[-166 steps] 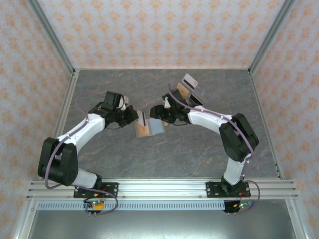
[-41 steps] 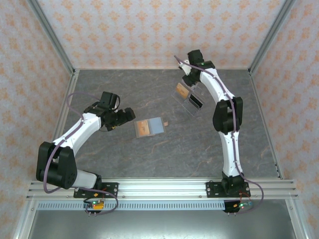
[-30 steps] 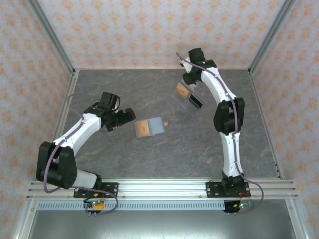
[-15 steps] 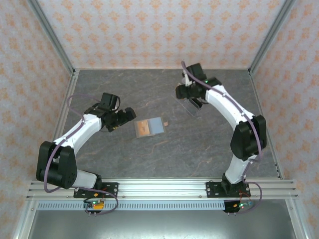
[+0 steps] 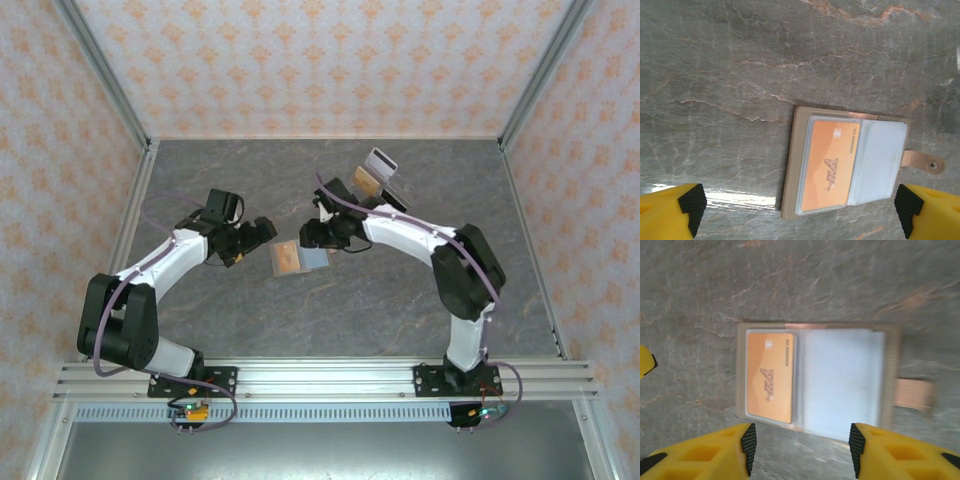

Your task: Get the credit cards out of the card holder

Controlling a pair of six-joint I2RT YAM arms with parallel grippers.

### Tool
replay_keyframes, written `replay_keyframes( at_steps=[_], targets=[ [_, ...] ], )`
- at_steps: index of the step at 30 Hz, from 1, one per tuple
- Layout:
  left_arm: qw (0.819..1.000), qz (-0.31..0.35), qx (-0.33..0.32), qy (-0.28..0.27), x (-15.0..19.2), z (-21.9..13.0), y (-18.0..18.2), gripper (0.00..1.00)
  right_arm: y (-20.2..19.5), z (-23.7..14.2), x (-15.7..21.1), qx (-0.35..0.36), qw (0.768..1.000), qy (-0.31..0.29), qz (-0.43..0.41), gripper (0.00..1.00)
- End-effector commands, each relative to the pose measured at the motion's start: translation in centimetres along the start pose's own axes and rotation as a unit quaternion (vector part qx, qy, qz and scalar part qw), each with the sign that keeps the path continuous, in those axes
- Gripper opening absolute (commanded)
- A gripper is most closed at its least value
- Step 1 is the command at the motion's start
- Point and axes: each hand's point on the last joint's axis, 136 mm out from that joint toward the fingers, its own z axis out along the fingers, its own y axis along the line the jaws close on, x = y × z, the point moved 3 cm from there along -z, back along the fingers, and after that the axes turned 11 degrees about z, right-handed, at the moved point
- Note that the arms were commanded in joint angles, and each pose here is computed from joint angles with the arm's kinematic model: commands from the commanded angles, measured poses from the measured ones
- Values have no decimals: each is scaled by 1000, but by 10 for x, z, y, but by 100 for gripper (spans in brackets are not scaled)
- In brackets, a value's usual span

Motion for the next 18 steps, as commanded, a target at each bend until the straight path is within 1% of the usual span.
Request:
replay_keyframes(
  at_steps=[1, 8, 12, 15, 18],
  targets=[
    [1000, -9, 11, 5, 1, 5, 1, 98, 16, 15, -7, -30, 999, 10, 23, 48],
    [1000, -12, 17, 14, 2, 9, -1, 95, 18, 42, -13, -25, 999, 35, 31, 39],
    [999, -6, 24, 27, 3, 15, -6, 90, 16, 55, -17, -14, 998, 39, 38, 36],
    [999, -2, 26, 34, 5, 19, -9, 83, 13, 62, -18, -7, 998, 42, 42, 33],
    [999, 3, 30, 39, 6, 24, -13, 74, 8, 66, -19, 7, 998, 41, 45, 30]
  ],
)
